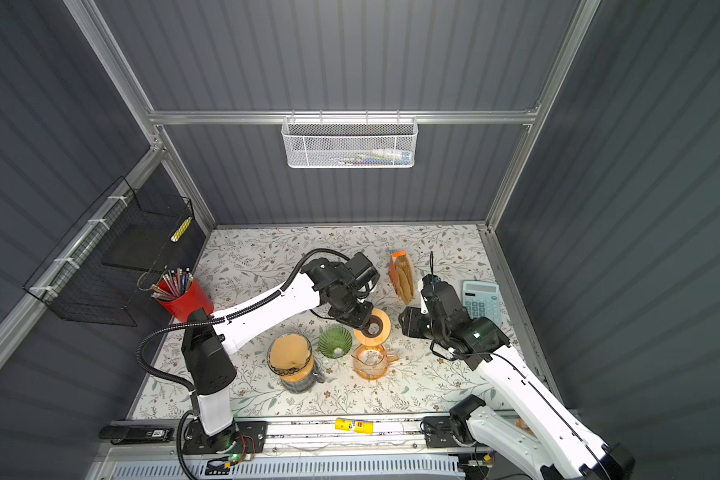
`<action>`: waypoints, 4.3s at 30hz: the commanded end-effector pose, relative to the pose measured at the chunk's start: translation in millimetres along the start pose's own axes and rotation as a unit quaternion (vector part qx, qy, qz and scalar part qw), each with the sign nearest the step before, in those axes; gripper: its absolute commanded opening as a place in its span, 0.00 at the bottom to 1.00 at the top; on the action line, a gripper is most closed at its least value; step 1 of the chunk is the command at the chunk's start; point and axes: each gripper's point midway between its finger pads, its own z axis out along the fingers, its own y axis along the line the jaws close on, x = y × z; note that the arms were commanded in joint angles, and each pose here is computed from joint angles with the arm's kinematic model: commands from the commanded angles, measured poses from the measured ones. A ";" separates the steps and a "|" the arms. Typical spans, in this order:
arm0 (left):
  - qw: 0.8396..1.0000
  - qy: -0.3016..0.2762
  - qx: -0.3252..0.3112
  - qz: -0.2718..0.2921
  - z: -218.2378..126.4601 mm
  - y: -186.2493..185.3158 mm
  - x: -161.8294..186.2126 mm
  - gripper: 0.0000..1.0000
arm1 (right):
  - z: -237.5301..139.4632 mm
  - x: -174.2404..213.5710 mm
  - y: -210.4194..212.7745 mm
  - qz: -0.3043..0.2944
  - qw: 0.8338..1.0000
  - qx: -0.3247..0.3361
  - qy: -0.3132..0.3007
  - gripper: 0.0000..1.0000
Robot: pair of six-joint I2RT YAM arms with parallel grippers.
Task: Place the coffee filter in the dripper
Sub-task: 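Lift the wooden ring with the left gripper and carry it toward the pink pitcher, then lower the wooden ring onto the pink pitcher's mouth with the left gripper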
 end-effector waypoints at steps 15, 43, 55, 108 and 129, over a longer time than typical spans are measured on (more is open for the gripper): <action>0.999 0.043 -0.027 -0.002 29.3 -4.3 26.5 0.29 | -4.8 3.1 0.1 0.011 1.000 -0.008 0.002 0.51; 0.996 0.069 -0.055 0.009 46.2 0.0 42.6 0.29 | 0.1 7.2 -0.4 0.017 1.000 -0.011 0.008 0.51; 0.995 0.072 -0.062 0.011 49.6 2.2 42.8 0.29 | 1.1 7.3 -0.3 0.019 1.000 -0.011 0.008 0.51; 0.995 0.058 -0.078 0.023 38.0 -0.4 34.7 0.41 | 0.5 8.3 -0.8 0.024 1.000 -0.012 0.007 0.51; 0.995 0.021 -0.091 0.019 13.2 4.7 30.1 0.40 | -1.0 7.3 2.0 0.036 0.999 -0.021 0.004 0.51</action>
